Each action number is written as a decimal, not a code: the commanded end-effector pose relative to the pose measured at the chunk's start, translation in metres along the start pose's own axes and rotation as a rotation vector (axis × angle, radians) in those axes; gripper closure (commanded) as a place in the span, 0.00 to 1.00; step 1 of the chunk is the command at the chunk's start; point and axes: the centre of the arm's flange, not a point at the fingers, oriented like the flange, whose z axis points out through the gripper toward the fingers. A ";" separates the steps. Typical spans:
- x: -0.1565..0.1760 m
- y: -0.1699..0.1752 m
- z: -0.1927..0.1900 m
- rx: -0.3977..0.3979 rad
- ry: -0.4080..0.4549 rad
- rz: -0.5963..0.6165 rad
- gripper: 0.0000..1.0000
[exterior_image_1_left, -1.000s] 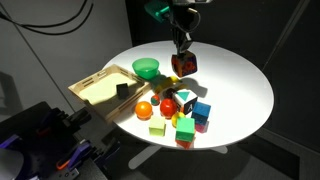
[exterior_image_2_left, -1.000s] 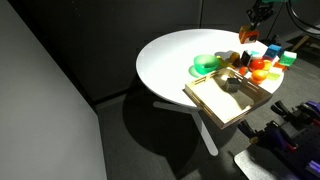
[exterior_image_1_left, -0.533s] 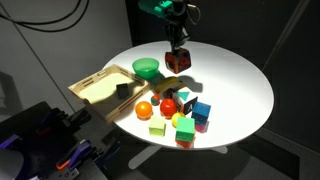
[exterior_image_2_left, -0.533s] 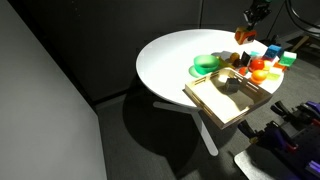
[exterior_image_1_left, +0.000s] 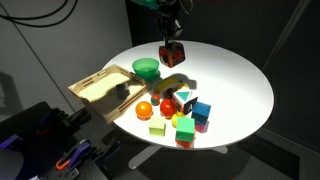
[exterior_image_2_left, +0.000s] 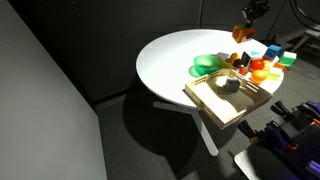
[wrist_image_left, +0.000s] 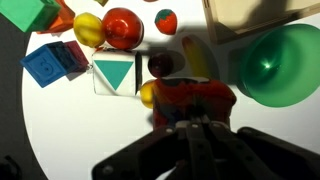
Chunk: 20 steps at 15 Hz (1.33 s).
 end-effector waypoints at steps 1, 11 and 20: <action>-0.023 -0.011 -0.012 -0.013 0.012 -0.057 1.00; -0.052 -0.043 -0.022 -0.027 0.015 -0.151 1.00; -0.058 -0.060 -0.017 -0.015 -0.009 -0.174 0.98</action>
